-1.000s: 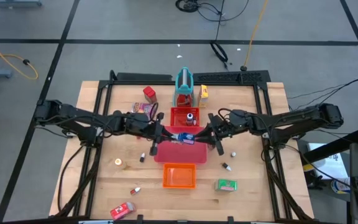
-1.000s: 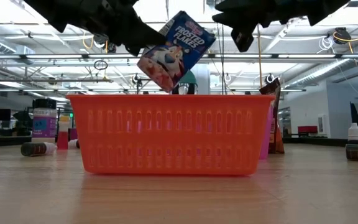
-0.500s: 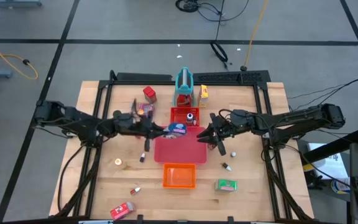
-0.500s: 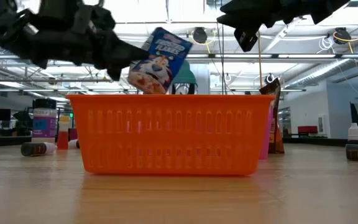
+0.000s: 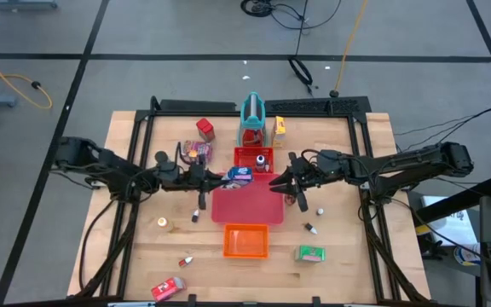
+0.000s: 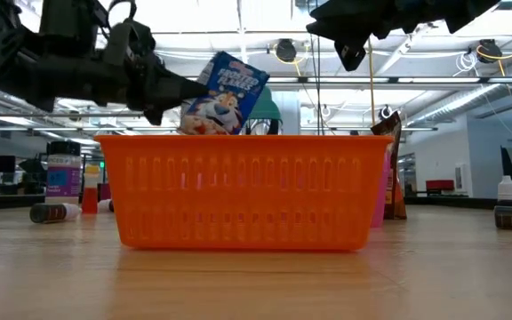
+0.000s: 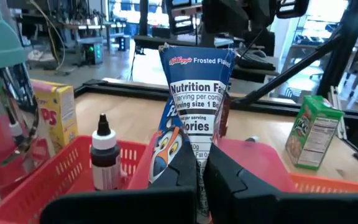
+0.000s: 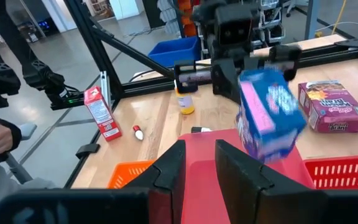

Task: Pick & Place Kitchen Items
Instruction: Put the blue cereal box into the pink bin, then put the yellow cereal box into the pink bin

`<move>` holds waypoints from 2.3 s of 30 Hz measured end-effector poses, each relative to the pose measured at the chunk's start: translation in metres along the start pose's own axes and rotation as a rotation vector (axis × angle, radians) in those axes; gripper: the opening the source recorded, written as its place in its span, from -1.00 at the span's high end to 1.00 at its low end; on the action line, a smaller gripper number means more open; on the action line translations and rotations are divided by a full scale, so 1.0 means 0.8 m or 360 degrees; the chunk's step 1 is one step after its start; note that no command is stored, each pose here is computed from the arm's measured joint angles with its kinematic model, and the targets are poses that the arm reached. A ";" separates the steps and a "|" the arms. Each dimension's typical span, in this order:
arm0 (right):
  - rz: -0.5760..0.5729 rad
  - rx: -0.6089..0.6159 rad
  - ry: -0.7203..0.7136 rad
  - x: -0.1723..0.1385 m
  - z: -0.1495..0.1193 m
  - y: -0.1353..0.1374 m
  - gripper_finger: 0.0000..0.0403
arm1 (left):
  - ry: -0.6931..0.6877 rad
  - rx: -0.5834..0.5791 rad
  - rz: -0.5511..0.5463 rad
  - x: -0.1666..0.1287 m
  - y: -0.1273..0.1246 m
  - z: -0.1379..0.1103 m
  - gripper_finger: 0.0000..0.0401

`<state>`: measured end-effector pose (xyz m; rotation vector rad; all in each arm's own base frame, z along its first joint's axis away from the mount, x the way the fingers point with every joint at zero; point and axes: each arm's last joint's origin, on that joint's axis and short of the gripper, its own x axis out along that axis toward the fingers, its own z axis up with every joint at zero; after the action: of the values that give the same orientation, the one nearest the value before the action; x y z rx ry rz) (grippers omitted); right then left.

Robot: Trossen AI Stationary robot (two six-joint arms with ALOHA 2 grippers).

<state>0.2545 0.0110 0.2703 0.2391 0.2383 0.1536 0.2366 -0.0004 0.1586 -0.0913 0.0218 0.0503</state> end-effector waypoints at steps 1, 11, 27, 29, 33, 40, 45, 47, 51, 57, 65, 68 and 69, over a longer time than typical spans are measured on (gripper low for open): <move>0.0000 -0.0001 0.0000 0.000 0.000 0.000 0.62 | 0.0018 0.0002 0.0003 0.002 0.001 -0.006 0.98; 0.0007 -0.0002 0.0003 0.000 0.000 0.001 0.62 | -0.0119 -0.0022 -0.0011 0.016 0.004 -0.030 0.99; 0.0008 -0.0013 0.0006 0.000 -0.001 0.001 0.62 | -0.0039 -0.0041 0.0015 0.048 0.017 -0.046 0.99; 0.0008 -0.0017 0.0005 0.000 -0.001 0.001 0.62 | -0.0037 -0.0058 0.0015 0.048 0.017 -0.046 0.96; 0.0009 -0.0030 0.0005 0.000 -0.001 0.001 0.62 | -0.0021 -0.0076 0.0021 0.048 0.017 -0.047 0.87; 0.0009 -0.0048 0.0004 0.000 -0.001 0.001 0.62 | 0.0026 -0.0089 0.0038 0.048 0.018 -0.051 0.85; 0.0009 -0.0047 0.0004 0.000 -0.001 0.001 0.62 | 0.0019 -0.0139 0.0078 0.053 0.019 -0.049 0.74; 0.0009 -0.0048 0.0004 0.000 -0.001 0.001 0.62 | 0.0016 -0.0140 0.0075 0.054 0.019 -0.048 0.66; 0.0009 -0.0048 0.0004 0.000 -0.001 0.001 0.62 | 0.0024 -0.0125 0.0076 0.055 0.019 -0.048 0.48; 0.0009 -0.0048 0.0004 0.000 -0.001 0.001 0.62 | 0.0081 -0.0116 0.0083 0.055 0.019 -0.052 0.30; 0.0002 -0.0016 0.0006 0.000 -0.001 0.000 0.62 | 0.0055 -0.0081 0.0077 0.055 0.019 -0.050 0.27; -0.0083 -0.0004 0.0026 0.000 -0.003 -0.002 0.62 | -0.0001 -0.0080 0.0070 0.055 0.018 -0.046 0.26; -0.0143 -0.0001 0.0033 0.000 -0.004 -0.004 0.62 | -0.0016 -0.0079 0.0067 0.055 0.018 -0.045 0.26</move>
<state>0.2539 0.0090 0.2662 0.2259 0.2693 0.0674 0.2789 0.0128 0.1205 -0.1403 0.0122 0.0937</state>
